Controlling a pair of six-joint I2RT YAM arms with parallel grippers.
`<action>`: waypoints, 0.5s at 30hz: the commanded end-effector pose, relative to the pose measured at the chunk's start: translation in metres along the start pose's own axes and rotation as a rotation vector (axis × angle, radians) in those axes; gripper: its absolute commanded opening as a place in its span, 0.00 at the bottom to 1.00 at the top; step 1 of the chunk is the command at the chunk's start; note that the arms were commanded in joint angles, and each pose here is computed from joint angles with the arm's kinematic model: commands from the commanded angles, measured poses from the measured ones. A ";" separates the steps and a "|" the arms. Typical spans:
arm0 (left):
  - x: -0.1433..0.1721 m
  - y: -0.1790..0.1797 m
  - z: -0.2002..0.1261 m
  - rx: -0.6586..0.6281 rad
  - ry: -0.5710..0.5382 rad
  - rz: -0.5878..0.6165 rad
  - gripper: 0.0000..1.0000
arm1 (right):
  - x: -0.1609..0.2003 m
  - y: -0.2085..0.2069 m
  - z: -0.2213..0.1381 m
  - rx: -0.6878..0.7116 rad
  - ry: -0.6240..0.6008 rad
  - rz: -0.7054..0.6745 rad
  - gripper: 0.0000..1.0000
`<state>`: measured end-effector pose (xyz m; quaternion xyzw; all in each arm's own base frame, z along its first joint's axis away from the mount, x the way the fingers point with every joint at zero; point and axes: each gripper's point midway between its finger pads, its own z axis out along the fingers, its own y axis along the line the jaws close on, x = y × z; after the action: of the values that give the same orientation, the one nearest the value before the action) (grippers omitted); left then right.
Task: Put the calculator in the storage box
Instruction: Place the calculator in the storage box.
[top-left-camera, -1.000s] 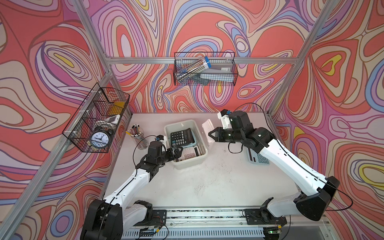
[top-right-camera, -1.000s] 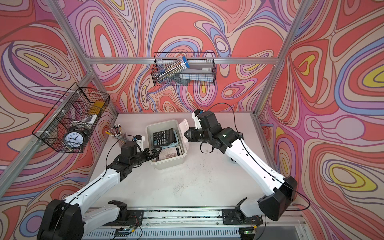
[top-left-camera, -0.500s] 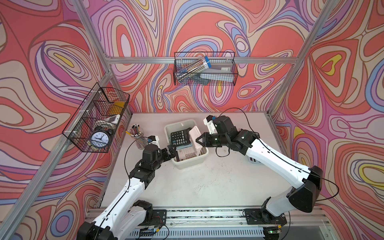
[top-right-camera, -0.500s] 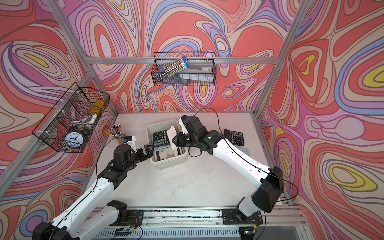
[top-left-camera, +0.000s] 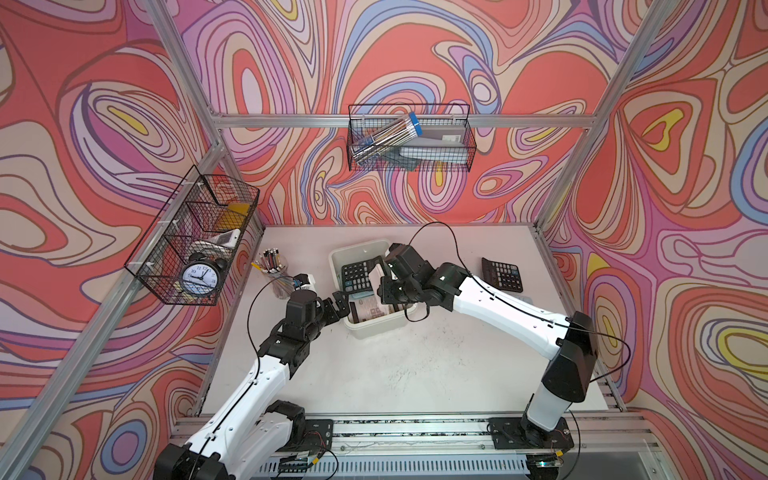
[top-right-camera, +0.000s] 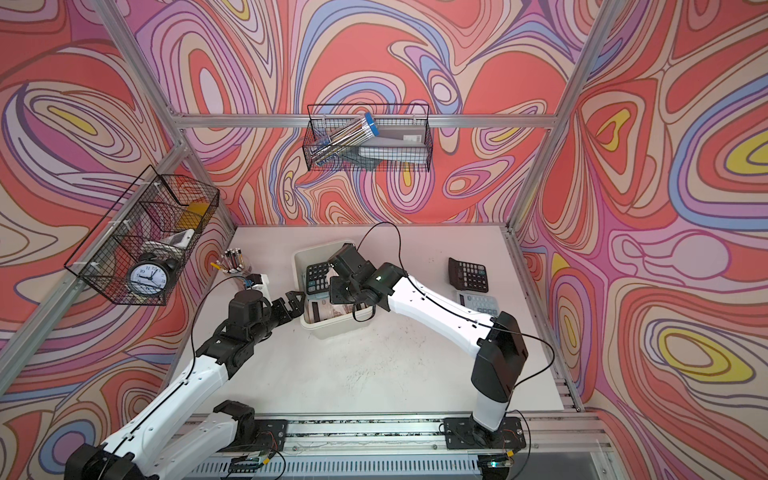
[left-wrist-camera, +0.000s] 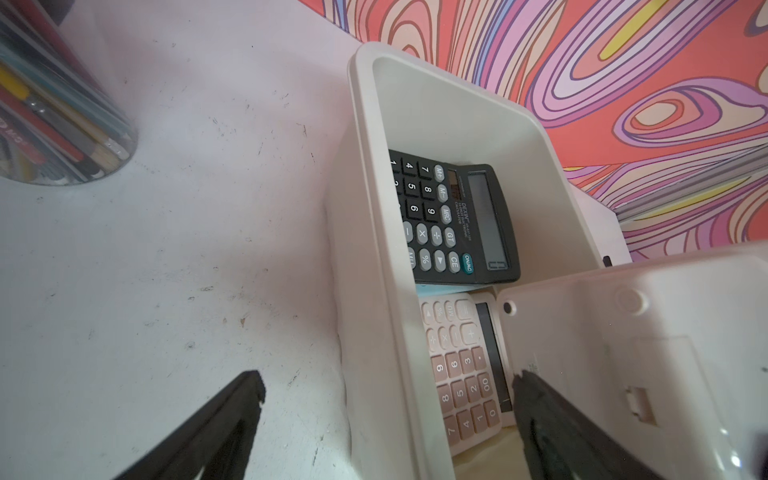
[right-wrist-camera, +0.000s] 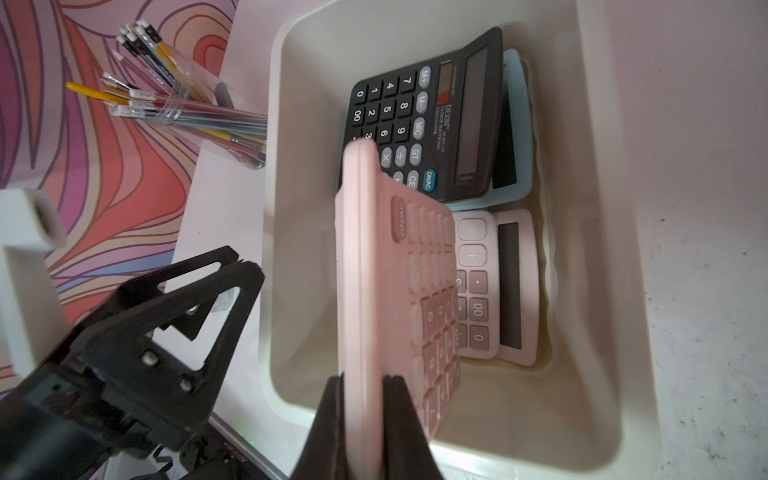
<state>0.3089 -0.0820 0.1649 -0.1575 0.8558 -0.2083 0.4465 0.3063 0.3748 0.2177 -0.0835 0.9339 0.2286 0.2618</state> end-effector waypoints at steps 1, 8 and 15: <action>0.004 0.005 -0.001 -0.023 0.010 0.002 0.99 | 0.009 -0.012 0.003 0.139 0.006 -0.011 0.00; 0.003 0.005 -0.002 -0.022 0.007 -0.001 0.99 | 0.022 -0.025 0.022 0.241 0.029 -0.016 0.00; 0.003 0.006 -0.003 -0.026 0.003 -0.001 0.99 | 0.040 -0.023 0.050 0.234 0.088 -0.020 0.00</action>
<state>0.3088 -0.0808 0.1650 -0.1593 0.8557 -0.2056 0.4474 0.3103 0.3706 0.1658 -0.0679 0.9572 0.1173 0.2559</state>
